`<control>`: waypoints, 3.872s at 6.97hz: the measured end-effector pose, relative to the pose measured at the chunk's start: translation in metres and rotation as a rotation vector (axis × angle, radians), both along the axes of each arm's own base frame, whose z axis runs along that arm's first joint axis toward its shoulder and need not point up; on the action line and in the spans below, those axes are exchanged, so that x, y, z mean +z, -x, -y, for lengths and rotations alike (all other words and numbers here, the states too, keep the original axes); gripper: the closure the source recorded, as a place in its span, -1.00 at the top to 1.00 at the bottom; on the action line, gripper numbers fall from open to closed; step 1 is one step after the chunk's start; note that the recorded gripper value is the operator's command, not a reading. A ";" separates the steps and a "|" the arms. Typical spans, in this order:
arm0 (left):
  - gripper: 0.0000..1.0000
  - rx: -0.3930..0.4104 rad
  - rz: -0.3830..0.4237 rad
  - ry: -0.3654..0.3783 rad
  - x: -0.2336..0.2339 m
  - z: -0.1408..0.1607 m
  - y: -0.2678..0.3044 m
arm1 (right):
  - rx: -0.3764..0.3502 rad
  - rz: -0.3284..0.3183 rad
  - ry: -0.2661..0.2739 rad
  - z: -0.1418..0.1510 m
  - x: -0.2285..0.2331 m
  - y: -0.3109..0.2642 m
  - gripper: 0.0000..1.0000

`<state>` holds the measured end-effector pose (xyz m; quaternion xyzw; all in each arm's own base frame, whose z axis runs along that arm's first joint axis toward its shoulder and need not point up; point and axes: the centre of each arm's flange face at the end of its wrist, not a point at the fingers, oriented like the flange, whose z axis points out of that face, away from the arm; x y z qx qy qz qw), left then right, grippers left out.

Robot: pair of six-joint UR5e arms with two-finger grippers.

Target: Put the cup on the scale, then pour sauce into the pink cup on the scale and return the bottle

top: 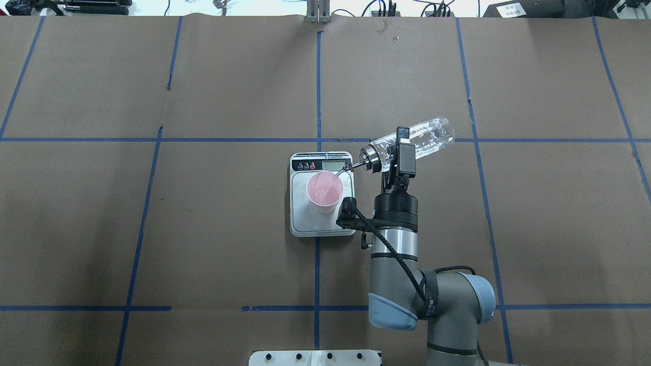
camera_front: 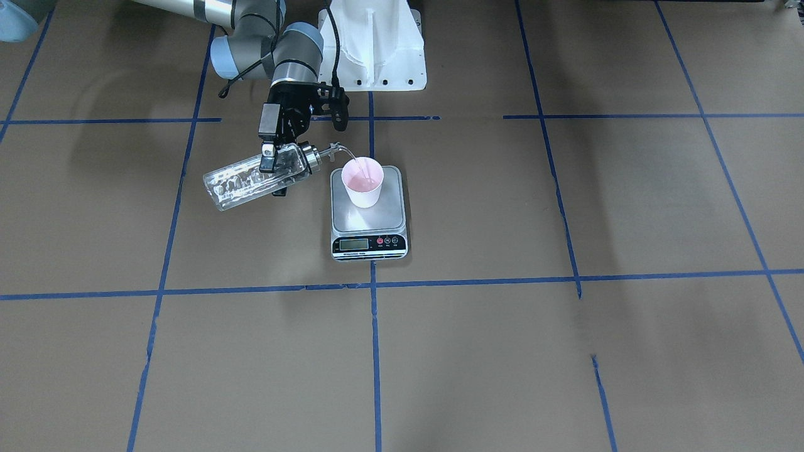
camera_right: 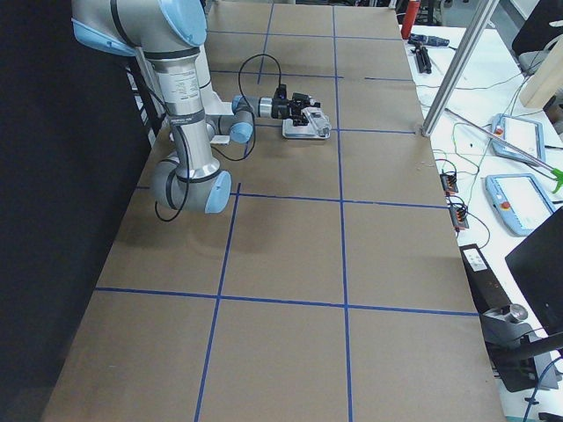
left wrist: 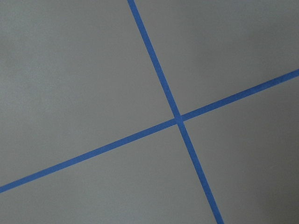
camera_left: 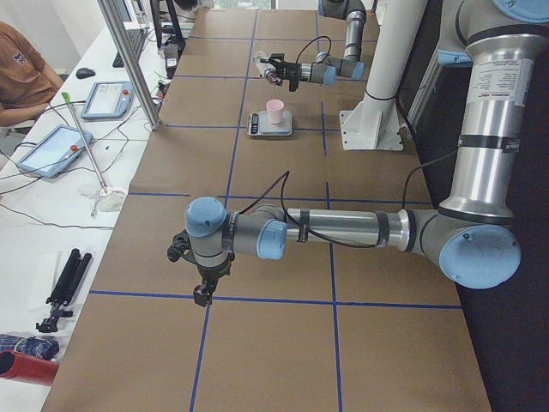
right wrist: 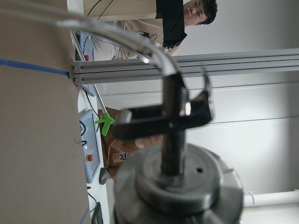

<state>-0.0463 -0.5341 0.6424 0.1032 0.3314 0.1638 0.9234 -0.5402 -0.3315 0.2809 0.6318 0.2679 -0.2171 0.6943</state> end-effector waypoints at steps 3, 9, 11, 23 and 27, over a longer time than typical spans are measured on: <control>1.00 -0.003 0.000 0.002 -0.001 0.001 0.000 | -0.061 0.224 0.024 0.000 -0.004 -0.002 -1.00; 1.00 -0.007 0.001 -0.005 -0.006 0.002 0.001 | -0.177 0.838 0.103 -0.009 -0.058 -0.050 -1.00; 1.00 -0.010 0.000 -0.025 -0.016 0.002 0.002 | -0.197 1.027 0.163 -0.006 -0.053 -0.065 -1.00; 1.00 -0.025 0.007 -0.048 -0.086 -0.012 0.009 | 0.189 1.456 0.474 0.080 0.156 -0.169 -1.00; 1.00 -0.025 0.007 -0.046 -0.085 -0.012 0.009 | 0.193 1.462 0.487 0.076 0.161 -0.168 -1.00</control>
